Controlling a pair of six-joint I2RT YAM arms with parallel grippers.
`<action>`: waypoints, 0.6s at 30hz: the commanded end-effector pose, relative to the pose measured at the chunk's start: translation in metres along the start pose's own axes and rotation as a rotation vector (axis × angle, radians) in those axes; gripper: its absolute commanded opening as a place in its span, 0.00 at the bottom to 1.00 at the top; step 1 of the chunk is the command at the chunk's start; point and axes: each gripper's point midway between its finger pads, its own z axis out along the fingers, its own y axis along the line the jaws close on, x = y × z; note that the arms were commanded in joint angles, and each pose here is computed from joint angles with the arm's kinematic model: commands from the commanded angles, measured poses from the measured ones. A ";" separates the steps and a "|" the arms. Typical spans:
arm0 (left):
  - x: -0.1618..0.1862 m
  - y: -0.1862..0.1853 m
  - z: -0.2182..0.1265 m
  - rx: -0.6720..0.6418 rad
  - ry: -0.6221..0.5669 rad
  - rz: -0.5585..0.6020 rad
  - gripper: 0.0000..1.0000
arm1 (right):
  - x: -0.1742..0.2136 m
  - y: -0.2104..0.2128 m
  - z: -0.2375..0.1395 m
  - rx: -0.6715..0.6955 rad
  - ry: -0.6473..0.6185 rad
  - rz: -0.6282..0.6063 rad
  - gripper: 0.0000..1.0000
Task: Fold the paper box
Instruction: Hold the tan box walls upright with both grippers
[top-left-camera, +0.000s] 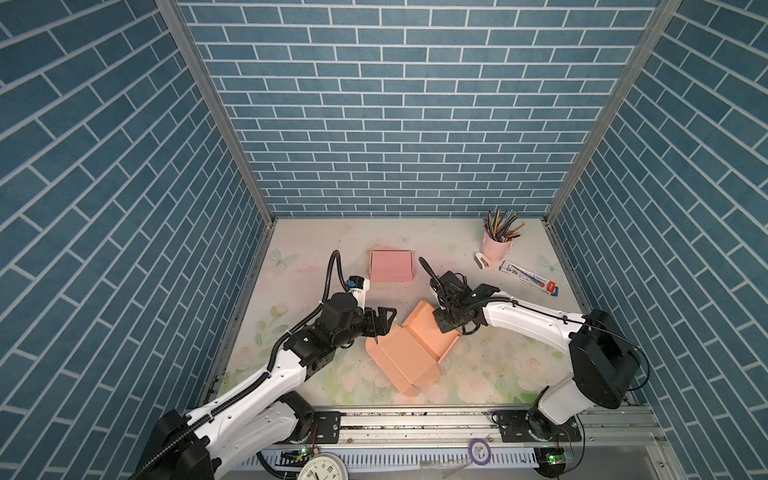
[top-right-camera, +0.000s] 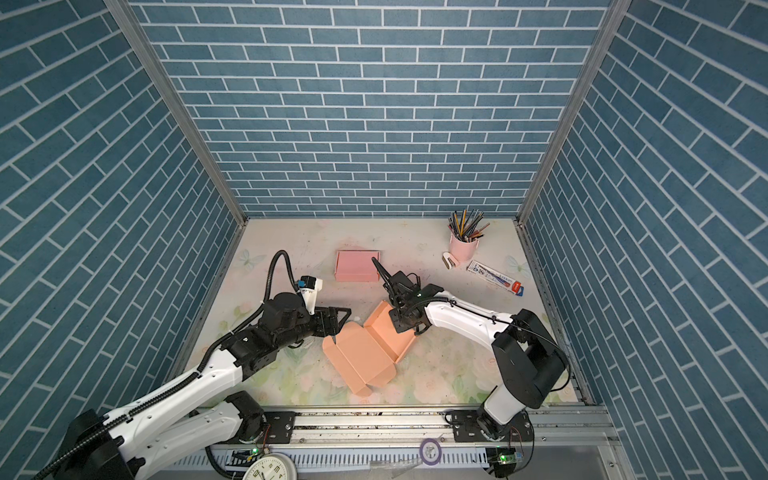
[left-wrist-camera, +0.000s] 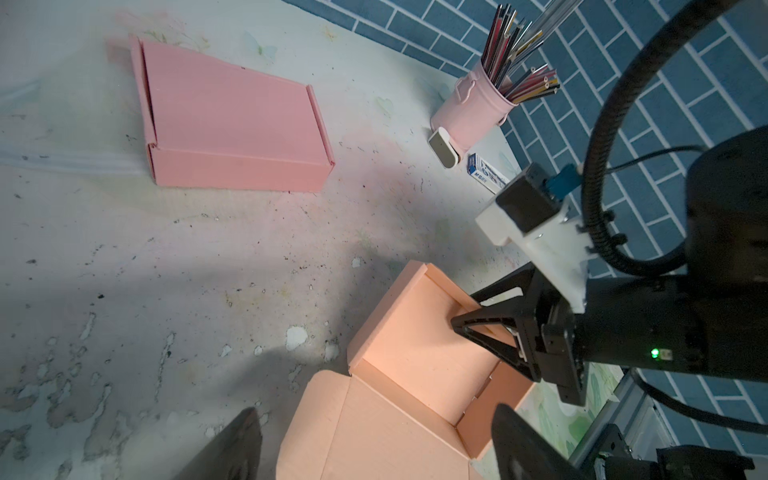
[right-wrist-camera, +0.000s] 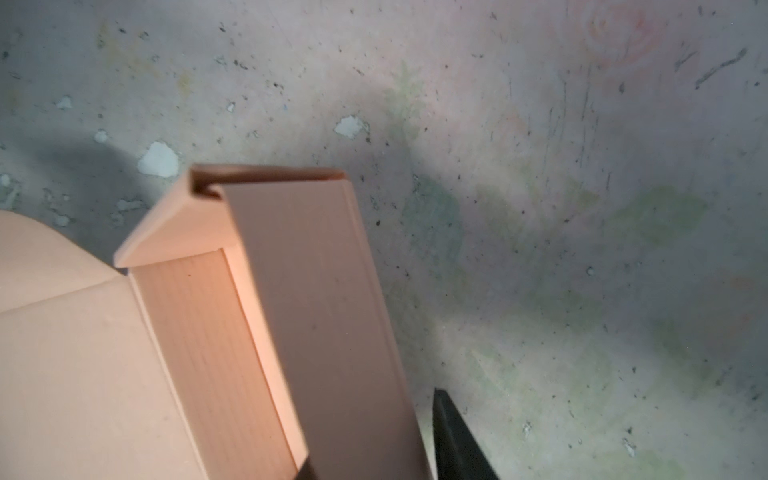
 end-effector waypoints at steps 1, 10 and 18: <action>-0.003 0.003 -0.008 -0.041 0.022 -0.003 0.87 | 0.005 -0.004 -0.001 -0.021 -0.007 0.002 0.33; -0.004 0.010 -0.022 -0.091 0.040 -0.019 0.88 | 0.018 -0.016 0.017 -0.035 0.018 0.041 0.34; -0.004 0.002 -0.033 -0.045 0.063 -0.076 0.87 | 0.023 -0.024 0.030 -0.010 0.050 0.023 0.34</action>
